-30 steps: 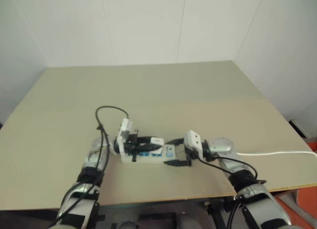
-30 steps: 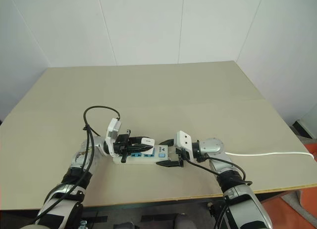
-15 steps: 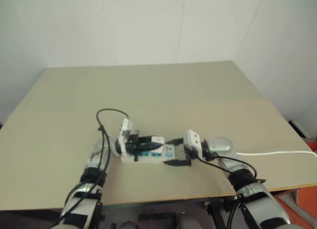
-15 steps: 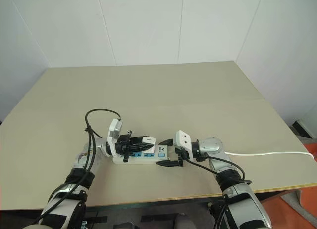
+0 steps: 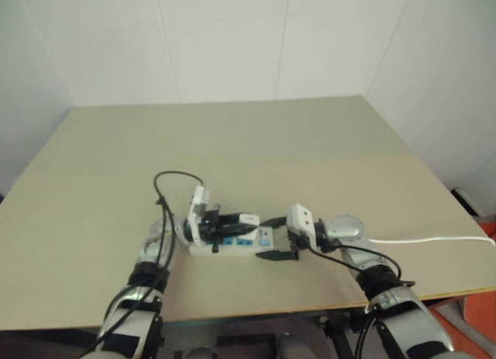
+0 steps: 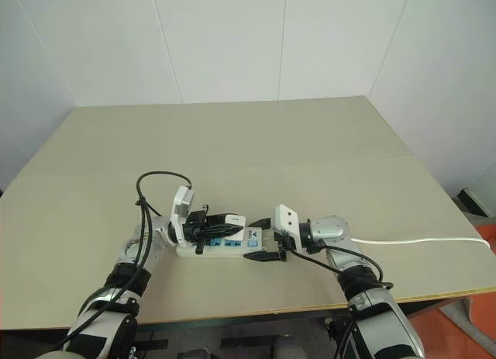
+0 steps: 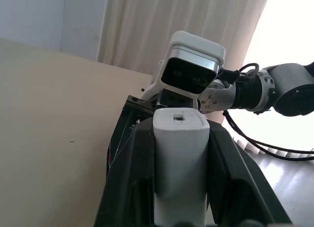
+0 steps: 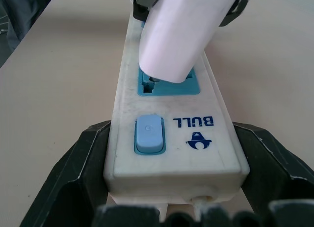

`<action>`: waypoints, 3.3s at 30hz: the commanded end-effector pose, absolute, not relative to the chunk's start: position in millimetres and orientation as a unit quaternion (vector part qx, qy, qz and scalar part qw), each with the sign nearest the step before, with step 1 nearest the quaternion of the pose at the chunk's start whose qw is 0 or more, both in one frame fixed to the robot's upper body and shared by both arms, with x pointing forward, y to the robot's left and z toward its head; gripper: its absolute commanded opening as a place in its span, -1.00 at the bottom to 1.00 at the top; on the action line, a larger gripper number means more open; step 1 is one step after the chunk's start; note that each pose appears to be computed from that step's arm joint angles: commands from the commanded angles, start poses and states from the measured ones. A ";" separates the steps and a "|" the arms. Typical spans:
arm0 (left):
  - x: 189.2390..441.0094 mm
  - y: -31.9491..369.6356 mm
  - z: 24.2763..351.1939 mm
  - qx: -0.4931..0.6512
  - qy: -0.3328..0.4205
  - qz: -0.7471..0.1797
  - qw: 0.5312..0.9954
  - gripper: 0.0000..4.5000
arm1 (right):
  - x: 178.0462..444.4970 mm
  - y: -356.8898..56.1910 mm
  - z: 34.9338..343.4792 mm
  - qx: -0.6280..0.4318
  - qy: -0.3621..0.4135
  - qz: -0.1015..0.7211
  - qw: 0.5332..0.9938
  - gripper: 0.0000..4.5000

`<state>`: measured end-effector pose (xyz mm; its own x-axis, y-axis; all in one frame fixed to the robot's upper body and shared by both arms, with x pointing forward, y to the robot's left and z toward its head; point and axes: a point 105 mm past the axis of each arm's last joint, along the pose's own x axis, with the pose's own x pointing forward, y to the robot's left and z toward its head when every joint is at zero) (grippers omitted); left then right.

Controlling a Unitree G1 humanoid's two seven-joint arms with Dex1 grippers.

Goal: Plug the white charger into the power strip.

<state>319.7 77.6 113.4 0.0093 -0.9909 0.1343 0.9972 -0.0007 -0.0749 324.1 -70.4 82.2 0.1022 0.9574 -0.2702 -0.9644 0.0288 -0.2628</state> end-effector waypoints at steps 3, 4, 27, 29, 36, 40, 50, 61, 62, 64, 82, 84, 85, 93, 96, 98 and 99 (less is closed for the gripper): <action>315.1 77.5 101.6 -0.063 -0.007 -0.707 0.704 -0.55 | 315.8 -63.7 60.8 -0.202 0.042 0.678 0.705 0.52; 315.5 77.6 101.2 -0.062 -0.007 -0.706 0.705 -0.55 | 315.8 -63.6 60.9 -0.201 0.042 0.678 0.706 0.52; 320.2 120.6 97.9 0.009 -0.008 -0.678 0.735 -0.55 | 315.4 -63.1 60.2 -0.206 0.037 0.678 0.705 0.52; 322.9 126.3 98.5 0.010 -0.007 -0.669 0.743 -0.55 | 315.3 -62.9 60.1 -0.206 0.038 0.679 0.704 0.52; 326.3 140.4 99.3 0.011 -0.006 -0.648 0.762 -0.55 | 315.7 -61.7 59.8 -0.208 0.038 0.681 0.701 0.52; 325.7 143.8 98.3 0.017 -0.002 -0.645 0.764 -0.55 | 315.6 -61.6 58.9 -0.210 0.040 0.681 0.701 0.52; 323.1 143.8 90.9 0.029 0.011 -0.645 0.763 -0.55 | 315.0 -61.8 56.8 -0.212 0.042 0.680 0.701 0.52; 323.3 137.3 74.3 0.047 0.042 -0.644 0.763 -0.55 | 315.4 -60.8 57.0 -0.212 0.041 0.679 0.702 0.52; 324.6 137.4 72.6 0.049 0.049 -0.641 0.765 -0.55 | 315.4 -60.8 57.0 -0.212 0.041 0.679 0.702 0.52; 325.9 137.8 67.8 0.062 0.058 -0.636 0.767 -0.55 | 315.5 -60.8 57.2 -0.212 0.040 0.678 0.703 0.52; 323.1 142.2 45.0 0.069 0.116 -0.626 0.768 -0.55 | 317.6 -60.0 58.2 -0.214 0.038 0.672 0.707 0.52; 323.2 142.0 47.1 0.060 0.114 -0.630 0.766 -0.40 | 317.6 -60.2 58.1 -0.215 0.038 0.672 0.708 0.52; 323.1 141.9 47.7 0.057 0.114 -0.631 0.765 -0.23 | 317.4 -60.3 58.0 -0.215 0.038 0.672 0.708 0.52; 325.9 142.0 59.8 0.049 0.080 -0.635 0.767 0.86 | 317.0 -62.6 56.9 -0.216 0.040 0.671 0.708 0.52; 325.0 145.5 66.0 0.052 0.074 -0.643 0.761 0.99 | 316.6 -63.0 55.9 -0.217 0.042 0.671 0.708 0.52; 323.2 150.9 76.0 0.047 0.067 -0.654 0.752 0.99 | 316.6 -63.0 55.5 -0.217 0.043 0.672 0.707 0.52; 322.6 154.6 82.1 0.048 0.060 -0.659 0.748 0.99 | 316.7 -62.9 55.5 -0.218 0.043 0.672 0.706 0.52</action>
